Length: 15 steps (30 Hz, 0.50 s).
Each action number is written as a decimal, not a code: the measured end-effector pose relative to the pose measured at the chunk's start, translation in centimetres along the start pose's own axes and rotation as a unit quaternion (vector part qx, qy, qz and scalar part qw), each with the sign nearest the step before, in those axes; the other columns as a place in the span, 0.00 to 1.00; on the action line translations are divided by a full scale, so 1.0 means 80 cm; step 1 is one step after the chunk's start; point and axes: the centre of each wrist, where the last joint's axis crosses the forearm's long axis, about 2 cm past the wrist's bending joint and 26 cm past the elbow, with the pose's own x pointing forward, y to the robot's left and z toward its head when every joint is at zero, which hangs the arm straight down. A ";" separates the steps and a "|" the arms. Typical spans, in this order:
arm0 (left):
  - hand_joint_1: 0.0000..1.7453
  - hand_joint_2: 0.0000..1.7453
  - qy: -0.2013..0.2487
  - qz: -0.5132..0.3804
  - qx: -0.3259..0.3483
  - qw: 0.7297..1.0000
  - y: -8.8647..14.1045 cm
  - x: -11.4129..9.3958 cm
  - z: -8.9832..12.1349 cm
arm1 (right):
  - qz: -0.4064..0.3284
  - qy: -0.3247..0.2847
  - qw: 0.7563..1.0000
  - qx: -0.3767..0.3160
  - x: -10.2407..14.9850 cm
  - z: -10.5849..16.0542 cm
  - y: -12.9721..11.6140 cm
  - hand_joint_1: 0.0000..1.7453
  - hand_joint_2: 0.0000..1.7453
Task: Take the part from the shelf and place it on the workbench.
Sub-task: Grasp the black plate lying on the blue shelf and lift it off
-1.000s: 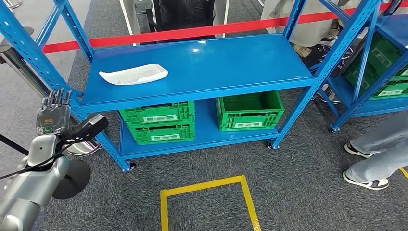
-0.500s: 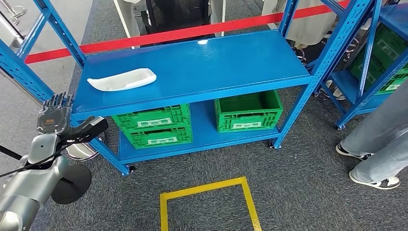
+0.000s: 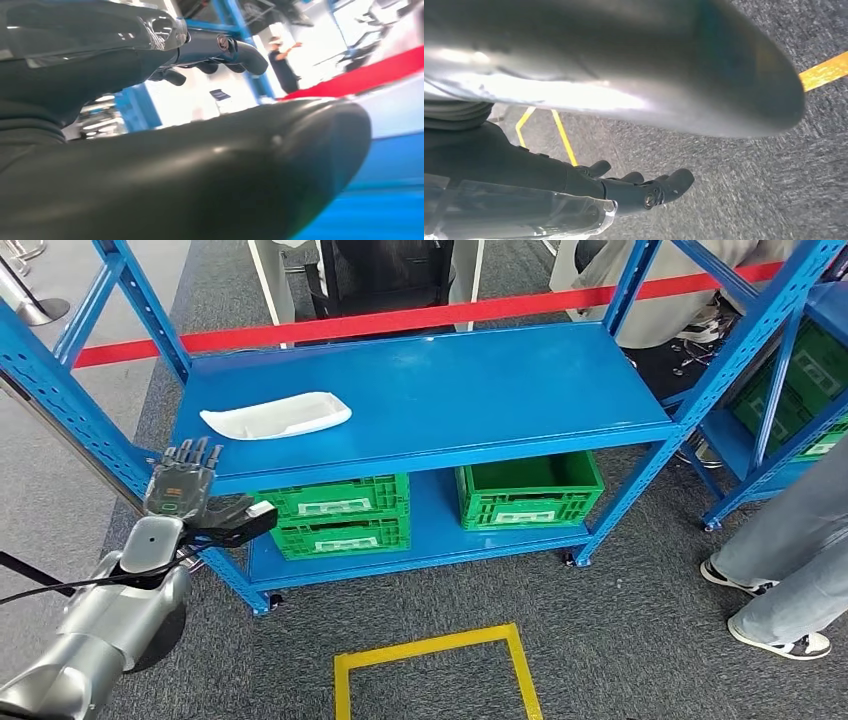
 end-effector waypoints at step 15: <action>0.00 0.00 -0.054 -0.009 0.006 0.998 0.011 0.061 -0.010 | -0.002 0.008 1.000 -0.002 -0.006 0.000 -0.001 0.00 0.00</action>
